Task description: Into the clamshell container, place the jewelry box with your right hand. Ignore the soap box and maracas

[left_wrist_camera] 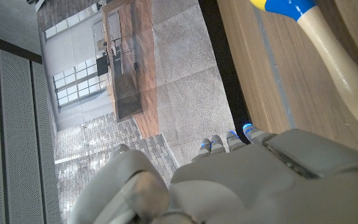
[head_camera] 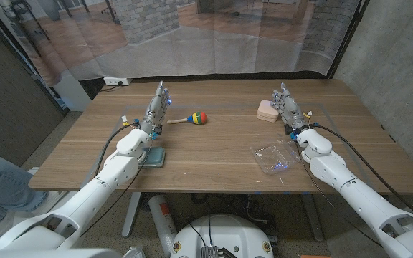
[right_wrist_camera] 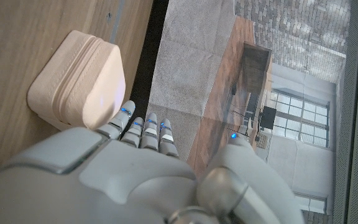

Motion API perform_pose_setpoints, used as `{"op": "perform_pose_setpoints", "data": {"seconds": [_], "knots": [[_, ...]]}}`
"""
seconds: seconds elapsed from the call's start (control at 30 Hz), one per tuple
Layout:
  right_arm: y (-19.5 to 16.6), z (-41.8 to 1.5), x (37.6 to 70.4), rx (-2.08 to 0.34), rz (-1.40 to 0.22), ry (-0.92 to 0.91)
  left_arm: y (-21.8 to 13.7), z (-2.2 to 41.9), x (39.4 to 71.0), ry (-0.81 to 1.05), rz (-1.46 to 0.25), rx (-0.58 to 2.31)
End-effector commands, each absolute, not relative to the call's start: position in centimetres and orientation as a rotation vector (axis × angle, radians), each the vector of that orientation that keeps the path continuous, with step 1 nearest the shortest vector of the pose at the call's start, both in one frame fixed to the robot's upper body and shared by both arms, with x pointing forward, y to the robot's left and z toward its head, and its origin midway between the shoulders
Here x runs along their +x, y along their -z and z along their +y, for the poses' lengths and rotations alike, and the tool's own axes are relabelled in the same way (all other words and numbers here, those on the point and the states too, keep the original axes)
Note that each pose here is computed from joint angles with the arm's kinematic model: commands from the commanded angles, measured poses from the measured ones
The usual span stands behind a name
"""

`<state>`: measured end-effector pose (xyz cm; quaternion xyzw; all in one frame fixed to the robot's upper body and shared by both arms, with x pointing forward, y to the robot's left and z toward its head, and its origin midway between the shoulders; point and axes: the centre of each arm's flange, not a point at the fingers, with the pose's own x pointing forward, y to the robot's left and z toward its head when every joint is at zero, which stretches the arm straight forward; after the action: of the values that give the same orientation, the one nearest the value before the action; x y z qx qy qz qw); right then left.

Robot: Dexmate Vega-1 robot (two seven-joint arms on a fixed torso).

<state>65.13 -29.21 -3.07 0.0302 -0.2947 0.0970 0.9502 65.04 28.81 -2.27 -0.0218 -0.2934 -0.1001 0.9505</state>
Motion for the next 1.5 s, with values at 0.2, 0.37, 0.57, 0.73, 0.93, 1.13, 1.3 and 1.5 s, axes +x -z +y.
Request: {"op": "perform_pose_setpoints", "data": {"seconds": [0.2,0.37,0.57,0.73,0.93,1.13,1.3,1.5], "knots": [[2.9,-29.6,65.0,0.079,-0.618,-0.178,2.1,28.9,64.7,0.193,-0.590,-0.045],[2.8,-29.8,64.9,0.074,-0.624,-0.174,1.8,28.5,65.0,0.201,-0.583,-0.034],[2.2,-29.8,64.6,0.041,-0.648,-0.152,1.1,28.3,65.2,0.210,-0.584,-0.018],[1.6,-29.9,64.2,0.006,-0.670,-0.140,0.7,28.1,65.2,0.219,-0.583,-0.004],[1.0,-29.9,64.0,-0.009,-0.680,-0.138,0.4,28.0,65.1,0.222,-0.586,0.005],[0.3,-29.8,63.7,-0.044,-0.683,-0.145,0.0,28.2,65.0,0.221,-0.586,0.015],[-0.3,-29.6,63.5,-0.083,-0.687,-0.144,-0.2,28.3,64.8,0.221,-0.591,0.017],[-1.0,-29.5,63.4,-0.140,-0.691,-0.138,-0.5,28.2,64.7,0.226,-0.596,0.025]]}}
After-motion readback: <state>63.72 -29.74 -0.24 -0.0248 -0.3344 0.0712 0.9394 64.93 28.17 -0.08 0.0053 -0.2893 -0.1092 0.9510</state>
